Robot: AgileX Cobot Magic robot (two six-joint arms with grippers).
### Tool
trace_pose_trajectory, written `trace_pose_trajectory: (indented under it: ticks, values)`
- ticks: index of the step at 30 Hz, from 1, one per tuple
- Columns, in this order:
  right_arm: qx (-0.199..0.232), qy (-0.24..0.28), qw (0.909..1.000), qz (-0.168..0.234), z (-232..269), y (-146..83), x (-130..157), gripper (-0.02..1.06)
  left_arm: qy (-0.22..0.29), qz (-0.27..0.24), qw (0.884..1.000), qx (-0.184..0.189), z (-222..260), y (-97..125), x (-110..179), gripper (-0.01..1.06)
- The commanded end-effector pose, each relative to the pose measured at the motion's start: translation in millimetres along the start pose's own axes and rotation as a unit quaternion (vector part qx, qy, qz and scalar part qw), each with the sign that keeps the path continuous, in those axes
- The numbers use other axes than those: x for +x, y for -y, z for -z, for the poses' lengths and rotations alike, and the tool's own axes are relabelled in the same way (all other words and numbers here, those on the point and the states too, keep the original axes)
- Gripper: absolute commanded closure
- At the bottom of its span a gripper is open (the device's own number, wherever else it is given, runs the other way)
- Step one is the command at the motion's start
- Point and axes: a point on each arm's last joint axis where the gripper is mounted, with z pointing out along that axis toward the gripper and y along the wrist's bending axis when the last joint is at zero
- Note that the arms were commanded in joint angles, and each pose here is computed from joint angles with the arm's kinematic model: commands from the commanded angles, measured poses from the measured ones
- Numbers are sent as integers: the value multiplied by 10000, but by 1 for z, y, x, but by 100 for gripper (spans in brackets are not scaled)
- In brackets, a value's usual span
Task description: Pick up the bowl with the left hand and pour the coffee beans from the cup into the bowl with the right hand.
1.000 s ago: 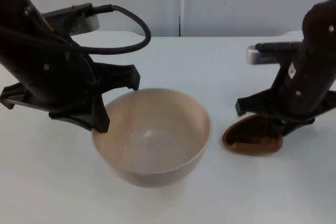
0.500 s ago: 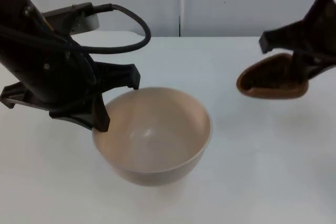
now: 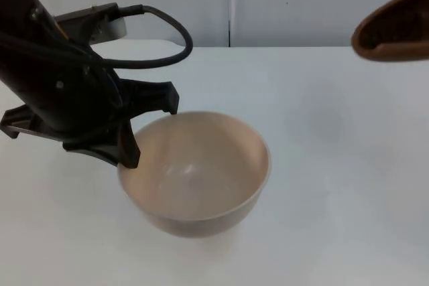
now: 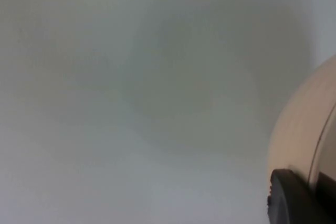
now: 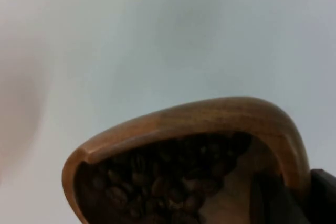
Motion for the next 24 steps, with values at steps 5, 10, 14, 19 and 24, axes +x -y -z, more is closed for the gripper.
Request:
trace_pose_trajectory:
  ticks: [5,10,14,19,24]
  values:
    - [-13,-22,9999,169,19,1,-3,105,23,21,10000,44,2,1,1,105]
    - [-69,-39,9997,216,20,0,-4,105,23,21,10000,44,2,1,1,105]
    - [-78,-136,9997,213,20,0,-2,105,23,21,10000,44,2,1,1,105]
    - [-87,-167,9996,221,21,-1,-1,105,23,21,10000,44,2,1,1,105]
    - [-178,-245,9993,224,17,-5,-1,105,20,52,10000,66,2,2,1,105]
